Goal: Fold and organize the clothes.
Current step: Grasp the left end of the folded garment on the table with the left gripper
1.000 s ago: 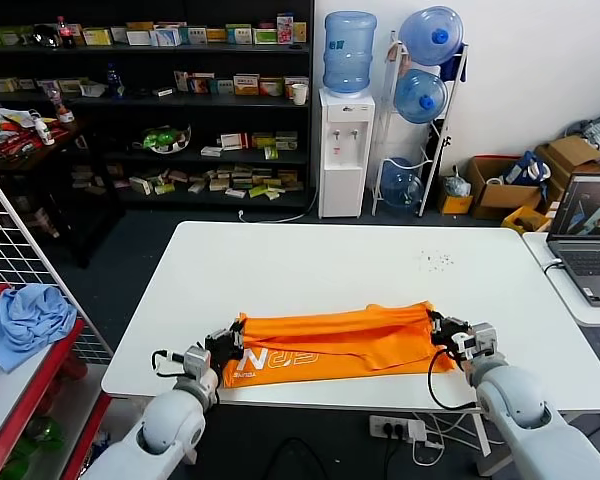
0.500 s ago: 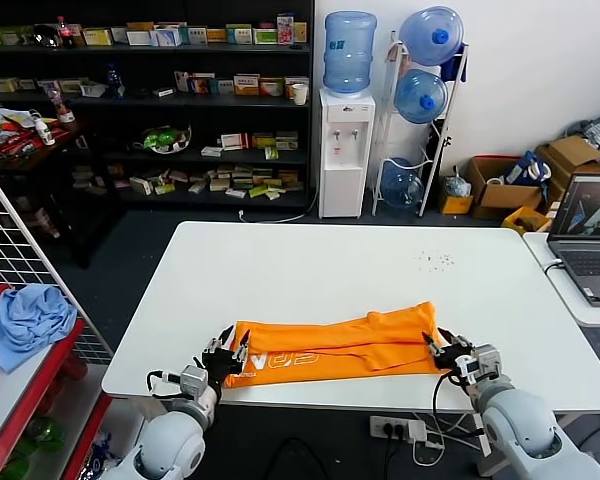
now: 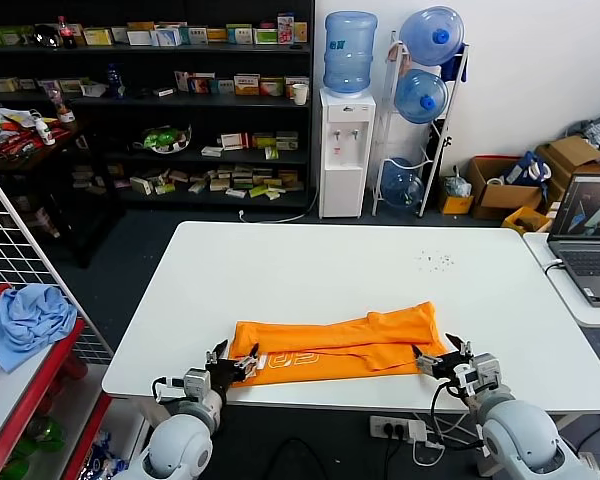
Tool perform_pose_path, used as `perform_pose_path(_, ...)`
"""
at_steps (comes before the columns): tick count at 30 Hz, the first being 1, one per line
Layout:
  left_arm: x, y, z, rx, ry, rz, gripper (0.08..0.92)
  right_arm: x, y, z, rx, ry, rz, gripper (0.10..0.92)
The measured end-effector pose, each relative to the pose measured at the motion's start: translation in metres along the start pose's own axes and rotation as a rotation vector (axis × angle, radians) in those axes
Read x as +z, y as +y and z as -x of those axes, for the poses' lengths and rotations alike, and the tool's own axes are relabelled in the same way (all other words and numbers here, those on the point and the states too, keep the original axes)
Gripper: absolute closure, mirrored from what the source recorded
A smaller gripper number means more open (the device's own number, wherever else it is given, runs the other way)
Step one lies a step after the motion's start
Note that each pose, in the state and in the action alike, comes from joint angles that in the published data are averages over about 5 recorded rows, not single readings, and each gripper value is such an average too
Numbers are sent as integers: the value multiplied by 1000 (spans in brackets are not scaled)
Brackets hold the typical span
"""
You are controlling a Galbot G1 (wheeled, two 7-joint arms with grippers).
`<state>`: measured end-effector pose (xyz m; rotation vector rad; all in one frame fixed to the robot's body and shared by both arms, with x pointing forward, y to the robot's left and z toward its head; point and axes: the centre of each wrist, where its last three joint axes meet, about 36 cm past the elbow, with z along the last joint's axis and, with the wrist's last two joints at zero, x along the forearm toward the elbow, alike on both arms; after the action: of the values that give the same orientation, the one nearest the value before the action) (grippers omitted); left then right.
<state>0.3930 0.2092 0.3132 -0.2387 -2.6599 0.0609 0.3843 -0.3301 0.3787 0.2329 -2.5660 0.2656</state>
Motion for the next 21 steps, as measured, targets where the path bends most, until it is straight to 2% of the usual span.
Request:
perform_pose_path(12,-8,0,3,11,24,-78,634,1,4,-6,-8,-1,-18,200)
perform_pose_path(21,-19,10,2,7,21,-98,872,0,6,-8,9,-24,-21,200)
